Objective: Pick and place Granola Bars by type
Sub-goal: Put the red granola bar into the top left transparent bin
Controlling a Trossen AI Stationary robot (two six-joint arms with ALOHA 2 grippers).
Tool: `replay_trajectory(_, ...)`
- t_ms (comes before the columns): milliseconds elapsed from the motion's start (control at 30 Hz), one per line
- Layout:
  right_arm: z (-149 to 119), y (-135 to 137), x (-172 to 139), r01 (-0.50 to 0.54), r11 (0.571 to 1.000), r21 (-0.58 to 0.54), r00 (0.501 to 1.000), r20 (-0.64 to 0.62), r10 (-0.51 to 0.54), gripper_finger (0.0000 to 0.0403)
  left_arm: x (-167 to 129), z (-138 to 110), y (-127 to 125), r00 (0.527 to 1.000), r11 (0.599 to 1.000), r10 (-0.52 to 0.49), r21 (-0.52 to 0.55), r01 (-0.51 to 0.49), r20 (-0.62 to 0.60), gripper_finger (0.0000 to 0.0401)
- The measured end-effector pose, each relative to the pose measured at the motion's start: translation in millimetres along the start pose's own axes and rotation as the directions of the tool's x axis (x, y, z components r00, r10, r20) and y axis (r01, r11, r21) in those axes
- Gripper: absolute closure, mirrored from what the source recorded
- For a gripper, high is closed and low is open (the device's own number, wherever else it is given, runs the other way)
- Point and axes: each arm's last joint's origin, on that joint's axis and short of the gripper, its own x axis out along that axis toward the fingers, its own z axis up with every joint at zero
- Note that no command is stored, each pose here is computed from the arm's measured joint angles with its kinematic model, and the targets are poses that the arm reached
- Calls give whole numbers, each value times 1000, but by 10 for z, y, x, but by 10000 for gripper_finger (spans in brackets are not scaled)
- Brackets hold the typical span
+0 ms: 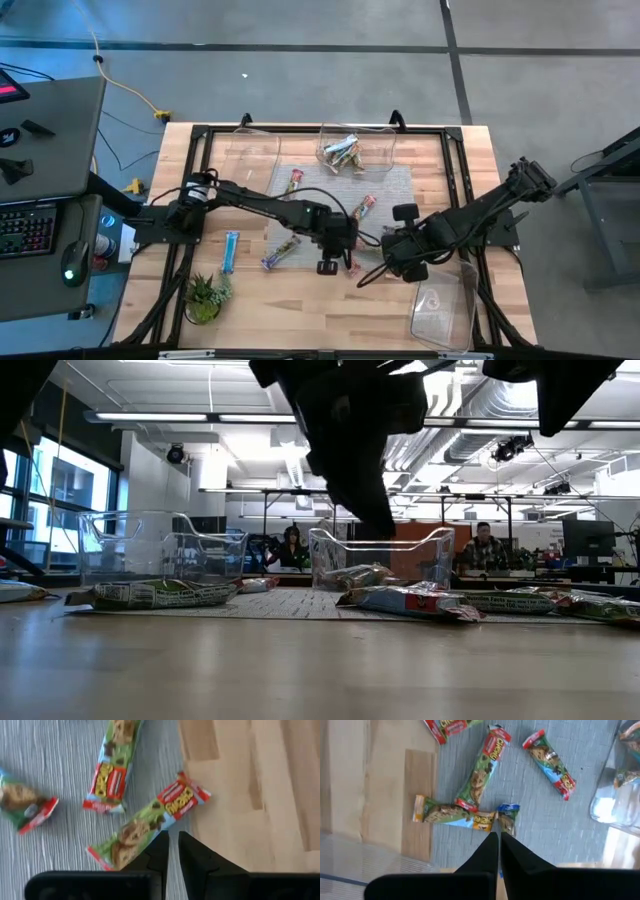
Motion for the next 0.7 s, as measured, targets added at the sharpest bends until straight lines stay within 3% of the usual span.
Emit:
replay_trajectory(167,29,10,0,-11,1000,9,1000,29,11,398,-5,44,24,999,993,-25,115,20,43,332)
replay_trajectory(500,51,16,-1,-13,1000,15,999,52,12,399,216,29,48,999,929,2,369,-20,47,186)
replay_trajectory(700,67,23,-1,-24,1000,20,998,66,23,402,439,-78,89,1000,893,23,451,-11,-21,130)
